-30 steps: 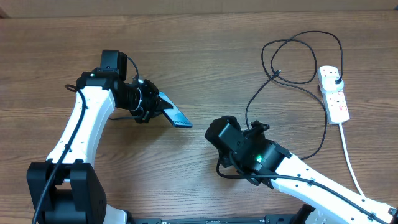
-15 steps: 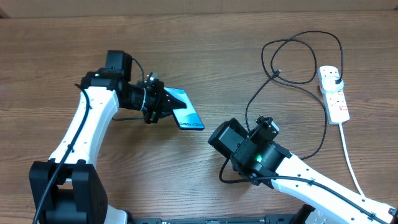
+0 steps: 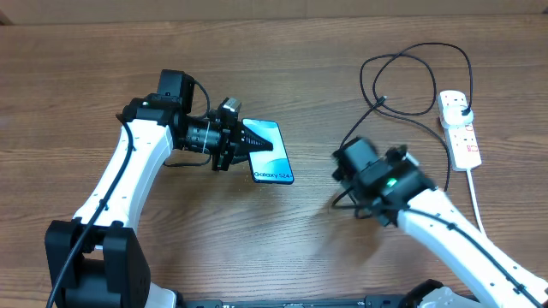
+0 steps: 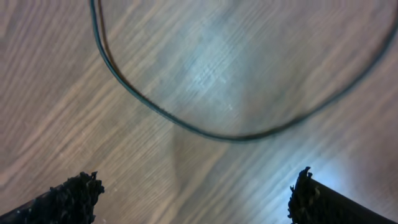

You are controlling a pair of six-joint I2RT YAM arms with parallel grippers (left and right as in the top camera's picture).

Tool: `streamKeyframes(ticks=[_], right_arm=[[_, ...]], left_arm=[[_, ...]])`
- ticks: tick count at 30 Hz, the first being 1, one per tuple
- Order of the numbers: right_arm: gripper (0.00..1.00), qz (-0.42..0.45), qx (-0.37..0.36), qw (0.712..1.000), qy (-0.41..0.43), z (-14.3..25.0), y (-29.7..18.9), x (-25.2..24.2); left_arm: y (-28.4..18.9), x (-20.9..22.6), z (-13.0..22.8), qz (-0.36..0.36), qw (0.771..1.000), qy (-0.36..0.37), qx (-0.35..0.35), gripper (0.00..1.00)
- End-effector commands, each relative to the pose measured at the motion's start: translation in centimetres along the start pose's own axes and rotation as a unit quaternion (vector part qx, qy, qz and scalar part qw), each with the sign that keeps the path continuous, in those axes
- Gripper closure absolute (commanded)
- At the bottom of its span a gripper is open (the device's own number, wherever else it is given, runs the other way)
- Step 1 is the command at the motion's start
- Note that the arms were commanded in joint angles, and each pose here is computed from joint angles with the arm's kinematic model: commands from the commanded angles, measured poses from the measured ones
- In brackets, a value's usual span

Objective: Plug charger to phone and switch on socket
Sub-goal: 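Move the right gripper to the black cable's connector end and grasp it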

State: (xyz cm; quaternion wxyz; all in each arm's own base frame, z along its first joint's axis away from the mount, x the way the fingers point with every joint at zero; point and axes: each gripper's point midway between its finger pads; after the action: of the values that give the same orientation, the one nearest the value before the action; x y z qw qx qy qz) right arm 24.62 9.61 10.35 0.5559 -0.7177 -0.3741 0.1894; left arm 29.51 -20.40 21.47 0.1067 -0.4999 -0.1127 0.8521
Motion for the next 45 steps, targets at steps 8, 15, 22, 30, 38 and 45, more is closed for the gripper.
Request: streamKeyframes(ticks=[8, 15, 22, 30, 38, 45], right_arm=[[0.00, -0.079, 0.024, 0.996, -0.027, -5.9, 0.9, 0.4], [0.00, -0.124, 0.010, 0.991, -0.041, -7.9, 1.1, 1.8], [0.00, -0.137, 0.008, 0.990, -0.040, -8.3, 2.1, 3.0], [0.00, -0.140, 0.019, 0.989, -0.047, -8.4, 4.8, 4.4], [0.00, -0.160, 0.002, 0.985, -0.069, -10.4, 6.4, 7.3], [0.04, -0.140, 0.005, 0.987, -0.079, -12.8, 8.1, 10.0]], left_arm=[[0.0, -1.0, 0.6, 0.026, 0.999, 0.032, 0.021, 0.96], [0.0, -1.0, 0.6, 0.026, 0.999, 0.032, 0.021, 0.96], [0.0, -1.0, 0.6, 0.026, 0.999, 0.032, 0.021, 0.96], [0.0, -1.0, 0.6, 0.026, 0.999, 0.032, 0.021, 0.96], [0.0, -1.0, 0.6, 0.025, 0.999, 0.032, 0.020, 0.96], [0.0, -1.0, 0.5, 0.025, 0.999, 0.034, 0.019, 0.96]])
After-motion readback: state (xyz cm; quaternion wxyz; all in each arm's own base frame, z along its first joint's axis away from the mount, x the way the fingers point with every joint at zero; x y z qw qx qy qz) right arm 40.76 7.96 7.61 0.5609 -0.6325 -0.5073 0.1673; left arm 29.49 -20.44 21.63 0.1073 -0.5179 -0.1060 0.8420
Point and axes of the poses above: each gripper's point midway between its finger pads, its own y axis out along the fingers, its own x axis along the line the jaws close on, z = x × y, and after that the axes turned 4 degrees about -y, right-handed
